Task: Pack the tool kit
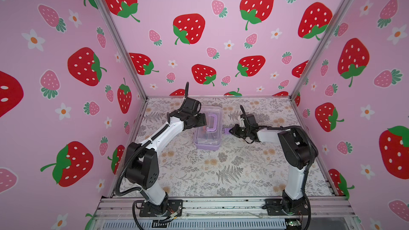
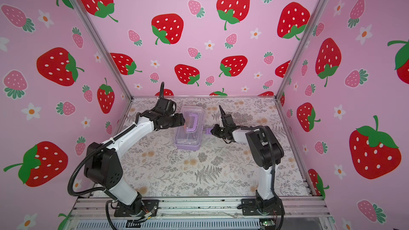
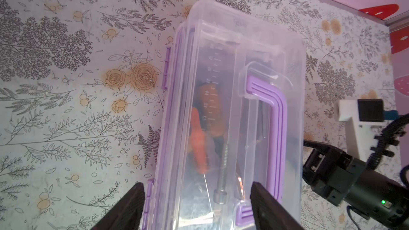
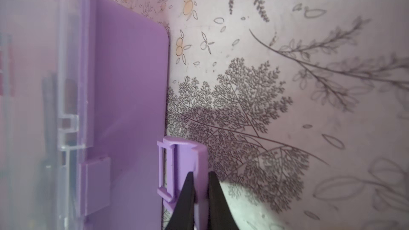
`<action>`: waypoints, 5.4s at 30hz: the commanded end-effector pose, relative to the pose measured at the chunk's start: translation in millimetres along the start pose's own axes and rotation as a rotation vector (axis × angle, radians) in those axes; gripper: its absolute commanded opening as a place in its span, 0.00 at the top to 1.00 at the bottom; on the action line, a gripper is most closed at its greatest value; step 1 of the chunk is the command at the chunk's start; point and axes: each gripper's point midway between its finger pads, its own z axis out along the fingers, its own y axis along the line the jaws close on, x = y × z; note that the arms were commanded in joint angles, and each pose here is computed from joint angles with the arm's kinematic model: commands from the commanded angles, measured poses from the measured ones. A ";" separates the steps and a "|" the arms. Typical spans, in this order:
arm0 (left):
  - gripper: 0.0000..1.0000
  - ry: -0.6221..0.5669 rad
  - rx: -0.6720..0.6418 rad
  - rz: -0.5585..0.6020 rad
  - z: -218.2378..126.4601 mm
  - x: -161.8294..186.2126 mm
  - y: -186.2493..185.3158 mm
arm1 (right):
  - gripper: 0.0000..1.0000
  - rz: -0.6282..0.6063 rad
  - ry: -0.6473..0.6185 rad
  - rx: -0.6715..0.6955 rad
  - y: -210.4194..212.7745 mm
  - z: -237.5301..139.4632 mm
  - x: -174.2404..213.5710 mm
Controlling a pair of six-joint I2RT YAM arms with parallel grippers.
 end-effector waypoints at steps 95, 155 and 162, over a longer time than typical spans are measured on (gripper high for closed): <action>1.00 0.277 0.067 0.107 82.7 89.6 -66.9 | 1.00 0.020 -0.162 -1.020 142.9 -115.5 -41.2; 1.00 0.407 0.002 0.131 116.6 127.3 -61.8 | 1.00 -0.382 -0.167 -1.156 175.6 -135.2 -50.3; 1.00 0.416 -0.010 0.137 115.8 130.5 -57.6 | 1.00 -0.246 -0.151 -1.164 174.5 -139.1 -55.6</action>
